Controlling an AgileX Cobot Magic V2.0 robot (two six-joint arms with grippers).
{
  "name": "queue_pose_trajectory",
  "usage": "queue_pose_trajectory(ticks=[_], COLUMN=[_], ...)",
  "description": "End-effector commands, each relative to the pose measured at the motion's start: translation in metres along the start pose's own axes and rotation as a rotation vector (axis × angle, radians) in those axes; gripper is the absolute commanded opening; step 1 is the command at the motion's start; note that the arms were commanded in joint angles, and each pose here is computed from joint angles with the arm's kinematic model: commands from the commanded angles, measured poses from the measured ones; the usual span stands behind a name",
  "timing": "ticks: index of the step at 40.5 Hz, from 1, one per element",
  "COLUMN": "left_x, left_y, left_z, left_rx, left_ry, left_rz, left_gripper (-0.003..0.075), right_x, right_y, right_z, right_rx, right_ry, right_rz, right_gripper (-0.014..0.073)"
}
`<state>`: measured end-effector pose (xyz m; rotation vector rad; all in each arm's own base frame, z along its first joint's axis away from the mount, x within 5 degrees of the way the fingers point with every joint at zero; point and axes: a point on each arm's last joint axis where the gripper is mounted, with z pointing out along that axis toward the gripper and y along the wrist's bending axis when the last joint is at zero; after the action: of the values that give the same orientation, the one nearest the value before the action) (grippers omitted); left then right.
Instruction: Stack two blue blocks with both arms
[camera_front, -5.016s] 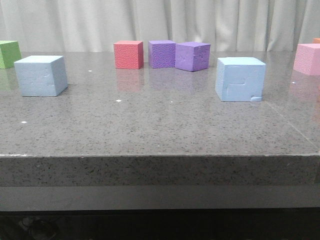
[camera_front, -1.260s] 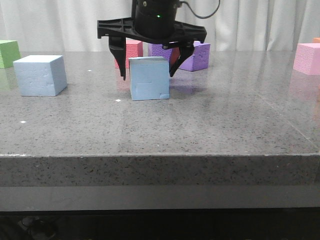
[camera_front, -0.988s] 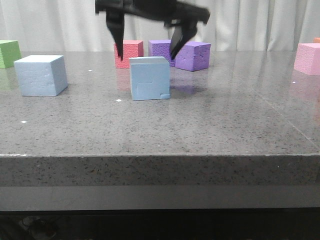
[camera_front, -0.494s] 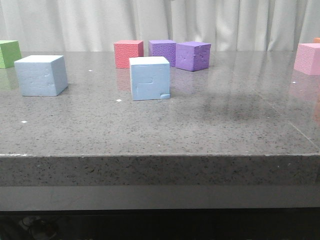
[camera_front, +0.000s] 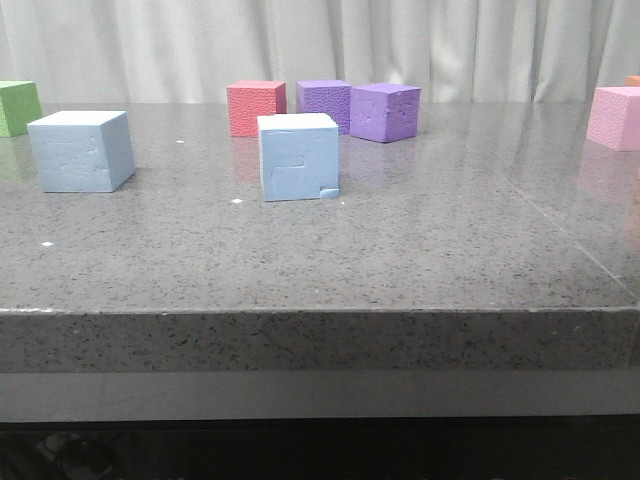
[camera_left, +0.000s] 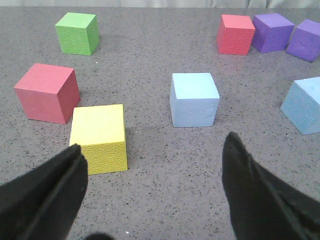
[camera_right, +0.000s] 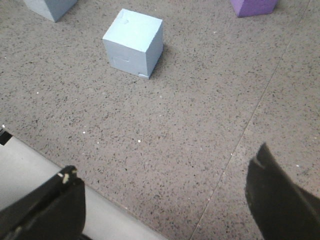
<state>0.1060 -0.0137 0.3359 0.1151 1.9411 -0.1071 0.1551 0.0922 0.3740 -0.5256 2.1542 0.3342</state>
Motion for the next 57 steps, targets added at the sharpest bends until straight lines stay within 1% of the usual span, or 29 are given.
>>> queue_pose_trajectory(ticks=[1,6,9,18,24,28,34,39,41,48,54,57], left_x=[-0.017,-0.017,-0.017,-0.020,-0.032,-0.043,-0.055,-0.066,-0.070,-0.088,-0.101,-0.104], left_y=[0.000,-0.001,-0.001,-0.002,-0.003,-0.007,-0.011,-0.010,-0.009,-0.012,-0.028,-0.034], left_z=[-0.004,-0.004,-0.004,-0.005,-0.006,-0.001,0.019,0.038,0.049,0.087,0.120,0.138], left_rx=[0.001,0.009,0.011,0.024,0.033,0.074,0.129,0.128,0.127,0.146,0.185,0.182], left_ry=[-0.112,-0.113,-0.113,-0.119,-0.141,-0.142,-0.102,-0.063,-0.042,0.019,0.091,0.142], left_rz=[-0.018,-0.031,-0.035,-0.055,-0.038,-0.042,-0.012,-0.001,-0.001,0.026,0.130,0.133], left_gripper=[0.0547,0.0547,0.0547,0.0547,0.0547,0.0547,0.0556,0.0628,0.0645,0.0645,0.0645,0.0645], right_x=[-0.001,0.012,0.017,0.017,0.017,0.017,0.017,0.017,0.017,0.017,0.017,0.017], right_y=[-0.001,-0.002,-0.002,-0.002,-0.002,-0.002,-0.002,-0.002,-0.002,-0.002,-0.002,-0.002], right_z=[-0.019,-0.026,-0.030,-0.030,-0.030,-0.030,-0.030,-0.030,-0.030,-0.030,-0.030,-0.030], right_rx=[-0.002,0.000,0.000,0.003,0.004,0.004,0.004,0.004,0.004,0.004,0.004,0.004], right_ry=[-0.174,-0.233,-0.252,-0.256,-0.252,-0.252,-0.252,-0.252,-0.252,-0.252,-0.252,-0.252], right_rz=[-0.019,-0.056,-0.058,-0.063,-0.063,-0.063,-0.063,-0.063,-0.063,-0.063,-0.063,-0.063], right_gripper=[0.0653,0.0653,0.0653,0.0653,0.0653,0.0653,0.0653,0.0653,0.0653,0.0653,0.0653,0.0653])
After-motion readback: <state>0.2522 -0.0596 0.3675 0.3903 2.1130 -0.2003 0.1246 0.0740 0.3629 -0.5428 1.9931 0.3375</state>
